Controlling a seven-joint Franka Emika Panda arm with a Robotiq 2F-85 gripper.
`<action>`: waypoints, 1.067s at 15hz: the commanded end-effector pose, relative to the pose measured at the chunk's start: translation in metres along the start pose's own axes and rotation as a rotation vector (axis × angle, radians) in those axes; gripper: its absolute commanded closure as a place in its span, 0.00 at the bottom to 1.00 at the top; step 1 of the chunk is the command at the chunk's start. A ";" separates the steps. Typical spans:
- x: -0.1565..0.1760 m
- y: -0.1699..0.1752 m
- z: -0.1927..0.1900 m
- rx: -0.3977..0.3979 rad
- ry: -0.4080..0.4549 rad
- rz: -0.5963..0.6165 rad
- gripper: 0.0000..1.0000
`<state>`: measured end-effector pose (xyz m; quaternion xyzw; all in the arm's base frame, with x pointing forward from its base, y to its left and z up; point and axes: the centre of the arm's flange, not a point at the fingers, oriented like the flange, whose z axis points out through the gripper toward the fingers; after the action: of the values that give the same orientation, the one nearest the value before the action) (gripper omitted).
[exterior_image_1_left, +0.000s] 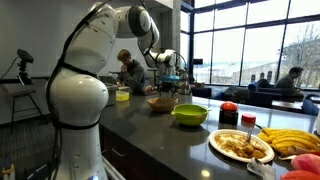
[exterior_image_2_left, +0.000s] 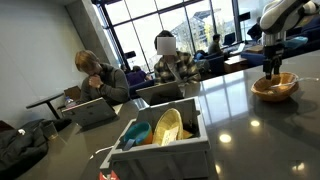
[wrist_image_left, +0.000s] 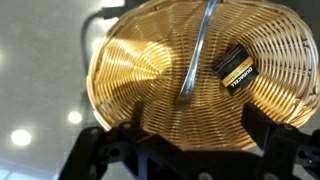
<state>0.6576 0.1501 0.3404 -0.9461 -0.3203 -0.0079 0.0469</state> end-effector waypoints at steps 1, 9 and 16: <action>-0.011 0.005 0.001 0.019 -0.022 0.042 0.00; -0.024 -0.019 0.026 0.060 -0.212 0.134 0.00; -0.024 -0.023 0.028 0.082 -0.227 0.139 0.00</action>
<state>0.6259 0.1570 0.3087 -0.9570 -0.2631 0.1122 0.0482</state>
